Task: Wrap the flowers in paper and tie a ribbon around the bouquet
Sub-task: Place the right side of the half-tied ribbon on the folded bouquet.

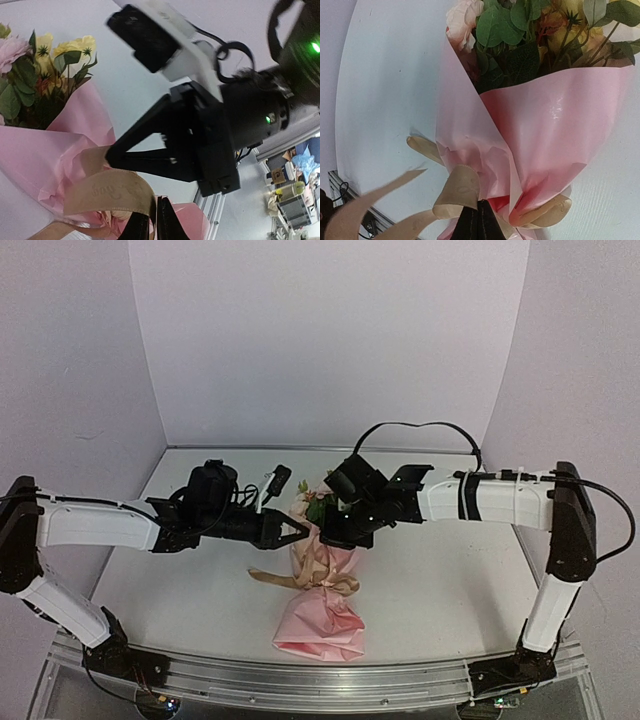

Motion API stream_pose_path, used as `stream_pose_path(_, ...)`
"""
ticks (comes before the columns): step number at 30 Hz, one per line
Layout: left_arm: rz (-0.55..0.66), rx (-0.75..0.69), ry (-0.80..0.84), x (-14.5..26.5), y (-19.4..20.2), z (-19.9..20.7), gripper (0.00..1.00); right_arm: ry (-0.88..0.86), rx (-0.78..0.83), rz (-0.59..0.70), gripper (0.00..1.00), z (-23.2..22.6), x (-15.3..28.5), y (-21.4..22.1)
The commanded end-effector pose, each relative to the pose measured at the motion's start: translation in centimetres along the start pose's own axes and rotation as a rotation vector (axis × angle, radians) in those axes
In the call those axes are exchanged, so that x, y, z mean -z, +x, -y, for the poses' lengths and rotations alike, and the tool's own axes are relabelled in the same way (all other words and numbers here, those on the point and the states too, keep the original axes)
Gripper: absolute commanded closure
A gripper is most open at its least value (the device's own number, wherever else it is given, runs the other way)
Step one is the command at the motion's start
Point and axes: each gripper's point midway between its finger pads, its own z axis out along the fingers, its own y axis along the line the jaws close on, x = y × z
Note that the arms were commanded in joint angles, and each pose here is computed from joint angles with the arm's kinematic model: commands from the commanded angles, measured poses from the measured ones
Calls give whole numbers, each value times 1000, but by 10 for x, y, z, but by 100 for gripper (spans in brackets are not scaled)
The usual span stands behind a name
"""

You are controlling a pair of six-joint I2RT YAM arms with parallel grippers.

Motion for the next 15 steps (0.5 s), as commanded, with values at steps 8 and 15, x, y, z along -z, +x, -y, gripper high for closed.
stream_pose_path(8, -141, -394, 104, -24, 44, 43, 89, -167, -8, -99, 100, -28, -10, -14)
stream_pose_path(15, -250, -573, 10, -51, 72, 42, 89, -224, 15, -128, 100, -38, -14, -19)
